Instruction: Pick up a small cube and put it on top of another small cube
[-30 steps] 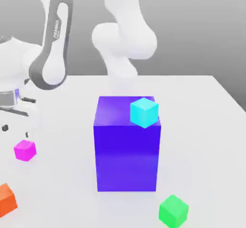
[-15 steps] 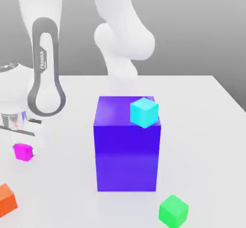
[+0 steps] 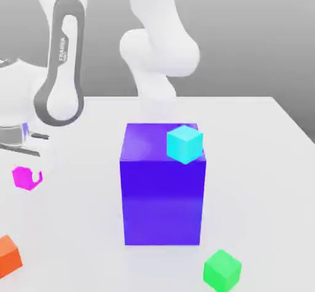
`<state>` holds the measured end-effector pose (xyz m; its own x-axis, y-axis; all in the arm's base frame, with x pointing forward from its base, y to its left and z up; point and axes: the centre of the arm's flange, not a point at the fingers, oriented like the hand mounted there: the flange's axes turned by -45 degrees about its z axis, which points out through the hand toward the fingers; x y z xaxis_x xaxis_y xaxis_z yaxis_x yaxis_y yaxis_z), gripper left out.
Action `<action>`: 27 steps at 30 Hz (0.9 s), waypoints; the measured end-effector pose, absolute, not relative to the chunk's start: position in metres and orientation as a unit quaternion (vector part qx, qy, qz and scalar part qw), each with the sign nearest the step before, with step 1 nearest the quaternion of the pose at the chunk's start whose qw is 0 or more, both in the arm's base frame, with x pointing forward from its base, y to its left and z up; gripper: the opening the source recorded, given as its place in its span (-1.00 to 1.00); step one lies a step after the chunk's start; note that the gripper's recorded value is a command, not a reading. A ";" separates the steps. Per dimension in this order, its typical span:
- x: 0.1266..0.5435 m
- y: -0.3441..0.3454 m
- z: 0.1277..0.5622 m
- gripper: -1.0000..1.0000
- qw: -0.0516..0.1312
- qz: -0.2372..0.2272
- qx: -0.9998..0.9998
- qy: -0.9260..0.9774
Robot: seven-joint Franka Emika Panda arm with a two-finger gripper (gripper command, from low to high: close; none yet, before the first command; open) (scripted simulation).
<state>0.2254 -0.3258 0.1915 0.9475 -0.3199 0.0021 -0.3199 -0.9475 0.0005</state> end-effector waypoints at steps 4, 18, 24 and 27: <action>0.253 -0.316 0.205 -1.00 0.009 0.006 0.998 -0.062; 0.347 -0.257 0.245 -1.00 0.038 0.015 0.948 0.316; 0.381 -0.223 0.258 -1.00 0.047 0.013 0.883 0.466; 0.396 -0.205 0.263 -1.00 0.050 0.011 0.843 0.536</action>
<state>0.3965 -0.2046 0.2631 0.4251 0.9045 -0.0356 0.9022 -0.4202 0.0968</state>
